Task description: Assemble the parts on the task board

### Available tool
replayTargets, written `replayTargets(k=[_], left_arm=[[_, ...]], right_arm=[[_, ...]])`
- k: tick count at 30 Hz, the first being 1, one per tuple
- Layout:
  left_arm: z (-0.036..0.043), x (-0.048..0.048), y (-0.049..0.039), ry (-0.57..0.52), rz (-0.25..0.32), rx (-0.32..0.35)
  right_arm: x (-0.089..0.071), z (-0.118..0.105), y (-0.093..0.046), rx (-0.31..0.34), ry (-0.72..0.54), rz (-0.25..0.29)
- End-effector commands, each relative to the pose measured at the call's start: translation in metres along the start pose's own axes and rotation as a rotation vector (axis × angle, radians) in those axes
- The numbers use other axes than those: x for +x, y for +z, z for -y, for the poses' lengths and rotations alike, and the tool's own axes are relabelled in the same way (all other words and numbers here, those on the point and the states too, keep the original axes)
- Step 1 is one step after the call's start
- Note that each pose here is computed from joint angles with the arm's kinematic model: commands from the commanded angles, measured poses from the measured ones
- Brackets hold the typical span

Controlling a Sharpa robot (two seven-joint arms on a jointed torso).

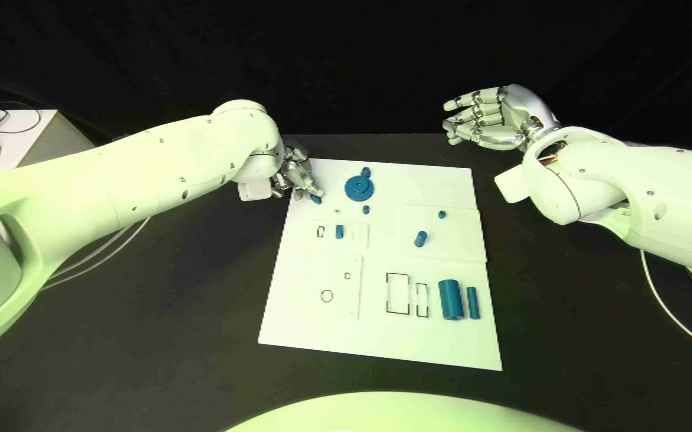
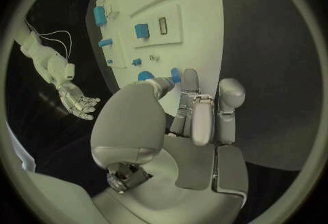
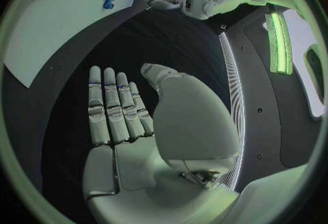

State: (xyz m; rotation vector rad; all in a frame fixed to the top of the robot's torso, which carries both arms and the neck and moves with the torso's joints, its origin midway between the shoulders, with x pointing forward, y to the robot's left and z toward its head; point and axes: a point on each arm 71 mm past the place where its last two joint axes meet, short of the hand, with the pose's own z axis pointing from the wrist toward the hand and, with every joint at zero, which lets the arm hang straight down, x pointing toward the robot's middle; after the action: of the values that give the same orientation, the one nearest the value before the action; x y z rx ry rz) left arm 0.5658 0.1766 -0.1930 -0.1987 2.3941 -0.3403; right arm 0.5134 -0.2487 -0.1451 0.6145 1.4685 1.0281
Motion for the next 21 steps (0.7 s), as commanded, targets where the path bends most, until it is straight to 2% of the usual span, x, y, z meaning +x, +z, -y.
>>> replayTargets(k=[1,11,21], left_arm=[[0.0019,0.0012,-0.0012,-0.022,0.002,0.013],[0.0028,0.0008,-0.0043,-0.035,0.034,0.026],[-0.0049,0.0047,-0.0187,-0.042,0.063,0.057]], right_arm=[[0.001,0.000,0.000,-0.003,0.003,-0.008],[0.002,0.001,0.000,-0.003,0.006,-0.009],[0.000,0.002,-0.001,0.001,0.010,-0.006]])
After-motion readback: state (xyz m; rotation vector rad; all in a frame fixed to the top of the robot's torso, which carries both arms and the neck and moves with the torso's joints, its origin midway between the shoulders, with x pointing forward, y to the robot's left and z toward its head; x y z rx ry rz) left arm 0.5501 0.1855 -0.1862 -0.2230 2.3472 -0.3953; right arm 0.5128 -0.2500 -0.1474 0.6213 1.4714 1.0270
